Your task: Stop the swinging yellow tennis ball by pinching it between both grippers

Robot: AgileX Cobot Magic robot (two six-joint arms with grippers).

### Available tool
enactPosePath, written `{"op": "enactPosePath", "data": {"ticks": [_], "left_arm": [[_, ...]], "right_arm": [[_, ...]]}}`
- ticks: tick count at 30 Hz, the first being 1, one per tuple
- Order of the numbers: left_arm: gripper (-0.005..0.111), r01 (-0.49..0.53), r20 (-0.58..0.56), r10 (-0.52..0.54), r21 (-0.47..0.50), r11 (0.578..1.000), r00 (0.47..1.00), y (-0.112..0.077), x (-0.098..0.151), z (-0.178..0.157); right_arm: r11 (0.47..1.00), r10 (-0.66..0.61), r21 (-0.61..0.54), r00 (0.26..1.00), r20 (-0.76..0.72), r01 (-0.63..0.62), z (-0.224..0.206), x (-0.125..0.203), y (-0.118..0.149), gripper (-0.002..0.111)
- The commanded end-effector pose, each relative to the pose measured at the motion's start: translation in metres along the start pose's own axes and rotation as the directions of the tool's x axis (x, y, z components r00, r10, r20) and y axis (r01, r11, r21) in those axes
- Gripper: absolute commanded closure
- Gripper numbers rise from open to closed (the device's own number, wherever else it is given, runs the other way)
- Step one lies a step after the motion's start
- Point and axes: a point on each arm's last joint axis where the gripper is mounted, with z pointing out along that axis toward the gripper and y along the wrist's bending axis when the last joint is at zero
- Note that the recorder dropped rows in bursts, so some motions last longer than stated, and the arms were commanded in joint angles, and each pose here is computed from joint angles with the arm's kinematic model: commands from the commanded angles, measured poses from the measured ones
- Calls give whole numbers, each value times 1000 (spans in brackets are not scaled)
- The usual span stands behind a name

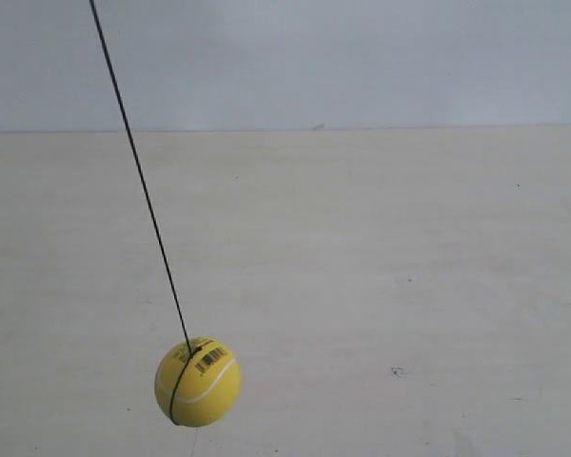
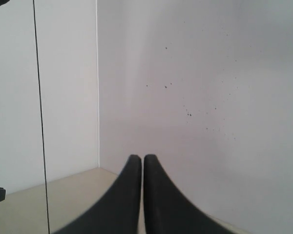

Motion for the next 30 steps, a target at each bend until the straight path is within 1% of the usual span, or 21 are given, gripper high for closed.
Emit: {"op": "enactPosePath", "data": {"ticks": [1, 3, 5, 6, 9, 10, 15, 16, 20, 24, 26, 28, 30], "left_arm": [[102, -7, -1, 7, -3, 1000, 1000, 0, 1, 0], [102, -7, -1, 7, -3, 1000, 1000, 0, 1, 0], [102, -7, -1, 7, -3, 1000, 1000, 0, 1, 0], [102, -7, -1, 7, -3, 1000, 1000, 0, 1, 0], [102, -7, -1, 7, -3, 1000, 1000, 0, 1, 0], [102, -7, -1, 7, -3, 1000, 1000, 0, 1, 0], [102, -7, -1, 7, -3, 1000, 1000, 0, 1, 0], [102, -7, -1, 7, -3, 1000, 1000, 0, 1, 0], [102, -7, -1, 7, -3, 1000, 1000, 0, 1, 0], [102, -7, -1, 7, -3, 1000, 1000, 0, 1, 0], [102, -7, -1, 7, -3, 1000, 1000, 0, 1, 0], [102, -7, -1, 7, -3, 1000, 1000, 0, 1, 0], [102, -7, -1, 7, -3, 1000, 1000, 0, 1, 0]], "right_arm": [[1000, 23, 2, 1000, 9, -23, 0, -1, 0, 108], [996, 90, 12, 996, 23, -90, -1, -3, -1, 108], [975, 221, 21, 974, 55, -223, -1, -5, -3, 108], [967, 251, 24, 966, 65, -253, -1, -6, -3, 108], [984, 158, 70, 985, 69, -163, -8, -6, -6, 108], [984, 152, 86, 985, 79, -159, -12, -6, -6, 108], [944, 282, 130, 947, 157, -303, -40, 6, -8, 108], [940, 289, 141, 945, 151, -310, -42, 11, -9, 108], [971, 128, 186, 986, 110, -147, -41, 20, -10, 108], [965, -8, 261, 993, 116, -23, -41, 29, -13, 108], [941, -60, 338, 993, 105, 21, -41, 37, -18, 108], [902, -68, 431, 994, 82, 27, -43, 47, -24, 108], [854, -88, 517, 996, 34, 58, -46, 61, -30, 108]]}}
